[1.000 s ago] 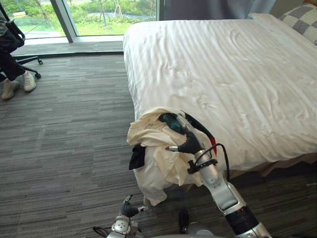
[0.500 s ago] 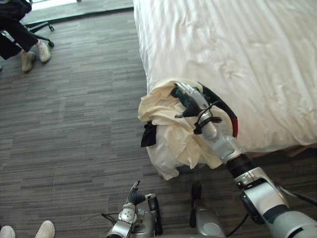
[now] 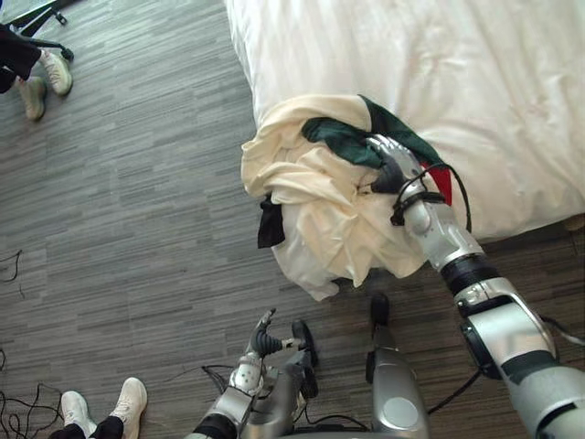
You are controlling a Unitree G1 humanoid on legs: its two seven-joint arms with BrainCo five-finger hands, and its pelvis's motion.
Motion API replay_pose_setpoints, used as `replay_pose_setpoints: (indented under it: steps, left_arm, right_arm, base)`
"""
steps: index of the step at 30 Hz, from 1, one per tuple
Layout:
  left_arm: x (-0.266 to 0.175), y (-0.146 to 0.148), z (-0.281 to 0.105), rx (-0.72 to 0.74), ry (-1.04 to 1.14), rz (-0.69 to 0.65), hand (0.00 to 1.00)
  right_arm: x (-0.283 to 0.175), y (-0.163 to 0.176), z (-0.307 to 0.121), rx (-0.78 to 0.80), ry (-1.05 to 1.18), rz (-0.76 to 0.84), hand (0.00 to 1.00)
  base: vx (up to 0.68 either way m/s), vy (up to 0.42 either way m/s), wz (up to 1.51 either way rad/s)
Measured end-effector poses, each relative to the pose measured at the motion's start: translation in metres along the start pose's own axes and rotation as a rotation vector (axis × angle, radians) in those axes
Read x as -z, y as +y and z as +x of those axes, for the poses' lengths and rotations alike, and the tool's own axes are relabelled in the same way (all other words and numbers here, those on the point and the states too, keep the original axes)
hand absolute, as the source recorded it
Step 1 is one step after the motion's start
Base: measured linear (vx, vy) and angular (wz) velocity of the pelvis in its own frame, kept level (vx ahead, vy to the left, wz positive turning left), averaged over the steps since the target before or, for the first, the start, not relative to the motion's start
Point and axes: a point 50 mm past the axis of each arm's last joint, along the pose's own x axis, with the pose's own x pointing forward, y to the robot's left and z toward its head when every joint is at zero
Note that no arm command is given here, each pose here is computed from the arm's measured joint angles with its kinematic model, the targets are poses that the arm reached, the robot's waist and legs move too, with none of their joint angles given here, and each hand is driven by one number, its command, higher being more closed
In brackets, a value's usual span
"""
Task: Tidy the bed and pick cloth on bed and put in laundry
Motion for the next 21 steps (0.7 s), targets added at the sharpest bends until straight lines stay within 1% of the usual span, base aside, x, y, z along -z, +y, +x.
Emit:
replay_pose_setpoints:
  steps: [5, 11, 13, 18, 21]
  left_arm:
    - [0.005, -0.001, -0.001, 0.005, 0.019, 0.012, 0.00]
    - [0.006, -0.002, -0.001, 0.008, 0.022, 0.017, 0.00]
    - [0.005, 0.000, -0.001, 0.002, 0.023, 0.014, 0.00]
    - [0.010, 0.001, -0.002, -0.005, 0.045, 0.010, 0.00]
    - [0.019, 0.006, -0.004, -0.030, 0.088, -0.007, 0.00]
  right_arm:
    - [0.003, 0.002, 0.000, 0.003, 0.029, 0.042, 1.00]
    - [0.011, 0.018, -0.011, -0.002, 0.105, 0.190, 1.00]
    - [0.013, 0.027, -0.019, -0.001, 0.128, 0.267, 1.00]
    - [0.018, 0.062, -0.056, 0.010, 0.219, 0.542, 1.00]
    - [0.021, 0.094, -0.097, -0.012, 0.314, 0.744, 1.00]
  base:
    - [0.00, -0.001, 0.09]
    - [0.04, -0.011, 0.02]
    - [0.04, -0.021, 0.02]
    - [0.02, -0.009, 0.01]
    - [0.02, -0.024, -0.10]
